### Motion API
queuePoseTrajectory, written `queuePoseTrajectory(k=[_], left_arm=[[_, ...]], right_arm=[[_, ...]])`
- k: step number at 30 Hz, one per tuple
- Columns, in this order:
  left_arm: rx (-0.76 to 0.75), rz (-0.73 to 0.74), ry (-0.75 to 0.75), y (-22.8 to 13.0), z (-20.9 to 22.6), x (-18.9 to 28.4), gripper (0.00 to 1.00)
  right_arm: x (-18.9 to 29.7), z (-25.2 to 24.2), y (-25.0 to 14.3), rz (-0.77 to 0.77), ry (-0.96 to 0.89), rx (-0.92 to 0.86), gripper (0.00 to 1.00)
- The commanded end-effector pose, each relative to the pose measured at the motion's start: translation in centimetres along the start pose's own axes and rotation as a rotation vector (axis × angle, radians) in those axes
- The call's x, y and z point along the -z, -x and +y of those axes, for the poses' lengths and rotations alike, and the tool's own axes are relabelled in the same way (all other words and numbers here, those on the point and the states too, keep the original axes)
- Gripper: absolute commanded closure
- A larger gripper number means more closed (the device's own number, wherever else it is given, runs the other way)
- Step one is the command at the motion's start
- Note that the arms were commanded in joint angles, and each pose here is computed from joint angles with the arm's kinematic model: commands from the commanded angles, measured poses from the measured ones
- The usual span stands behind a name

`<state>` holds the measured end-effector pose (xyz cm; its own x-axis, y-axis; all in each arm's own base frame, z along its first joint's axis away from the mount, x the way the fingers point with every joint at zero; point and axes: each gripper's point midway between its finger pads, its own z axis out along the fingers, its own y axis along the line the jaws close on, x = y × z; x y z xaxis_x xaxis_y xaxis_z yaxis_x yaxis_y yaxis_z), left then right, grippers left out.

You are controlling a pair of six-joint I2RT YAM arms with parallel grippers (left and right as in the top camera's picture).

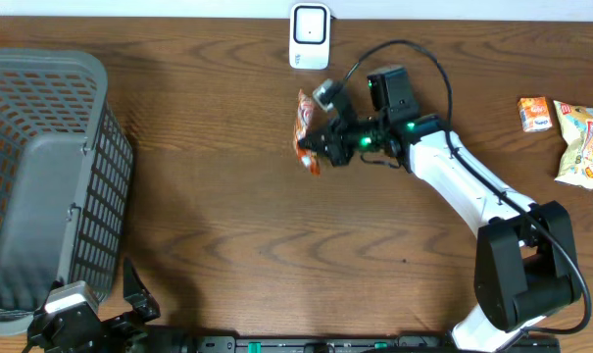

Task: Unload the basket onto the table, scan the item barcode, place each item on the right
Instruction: 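Hold the Top bar against the white scanner face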

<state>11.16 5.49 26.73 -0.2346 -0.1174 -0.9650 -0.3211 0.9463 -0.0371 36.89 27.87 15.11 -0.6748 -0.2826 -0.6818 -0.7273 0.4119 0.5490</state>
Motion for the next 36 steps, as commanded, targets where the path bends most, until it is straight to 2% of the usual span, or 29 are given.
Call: queuePoseTrajectory(k=[1, 4, 8, 12, 16, 23, 26, 27, 29, 31, 32, 33, 34, 36], left_arm=[[0.008, 0.151, 0.056, -4.4, 0.6, -1.3, 0.02], [0.008, 0.15, 0.056, -4.4, 0.6, -1.3, 0.02], [0.008, 0.151, 0.056, -4.4, 0.6, -1.3, 0.02], [0.008, 0.151, 0.056, -4.4, 0.6, -1.3, 0.02], [0.008, 0.15, 0.056, -4.4, 0.6, -1.3, 0.02], [0.008, 0.15, 0.056, -4.4, 0.6, -1.3, 0.02], [0.008, 0.15, 0.056, -4.4, 0.6, -1.3, 0.02], [0.008, 0.15, 0.056, -4.4, 0.6, -1.3, 0.02], [0.008, 0.151, 0.056, -4.4, 0.6, -1.3, 0.02], [0.008, 0.15, 0.056, -4.4, 0.6, -1.3, 0.02], [0.008, 0.151, 0.056, -4.4, 0.6, -1.3, 0.02], [0.008, 0.151, 0.056, -4.4, 0.6, -1.3, 0.02], [0.008, 0.151, 0.056, -4.4, 0.6, -1.3, 0.02], [0.008, 0.151, 0.056, -4.4, 0.6, -1.3, 0.02]], right_arm=[[0.7, -4.3, 2.1, -0.069, -0.236, -0.092, 0.99], [-0.3, -6.5, 3.6, -0.092, -0.277, -0.095, 0.99], [-2.7, -10.6, 7.7, -0.104, -0.307, -0.061, 0.99], [-3.7, -17.4, 8.9, -0.043, -0.538, -0.112, 0.99], [-4.1, -20.7, 10.2, -0.02, -0.646, -0.111, 0.99], [-3.4, -21.0, 12.5, -0.054, -0.69, -0.09, 0.99], [-4.1, -19.7, 11.4, 0.004, -0.672, -0.108, 0.98], [-4.2, -19.2, 10.8, 0.033, -0.668, -0.119, 0.9], [-4.3, -17.8, 9.4, 0.1, -0.66, -0.144, 0.57], [-4.7, -16.7, 7.6, 0.173, -0.651, -0.172, 0.41], [-5.0, -16.2, 6.7, 0.209, -0.646, -0.186, 0.29], [-5.3, -15.9, 5.9, 0.24, -0.647, -0.193, 0.11], [-5.7, -15.7, 5.0, 0.274, -0.653, -0.196, 0.01], [-6.4, -15.7, 3.5, 0.323, -0.691, -0.187, 0.01]])
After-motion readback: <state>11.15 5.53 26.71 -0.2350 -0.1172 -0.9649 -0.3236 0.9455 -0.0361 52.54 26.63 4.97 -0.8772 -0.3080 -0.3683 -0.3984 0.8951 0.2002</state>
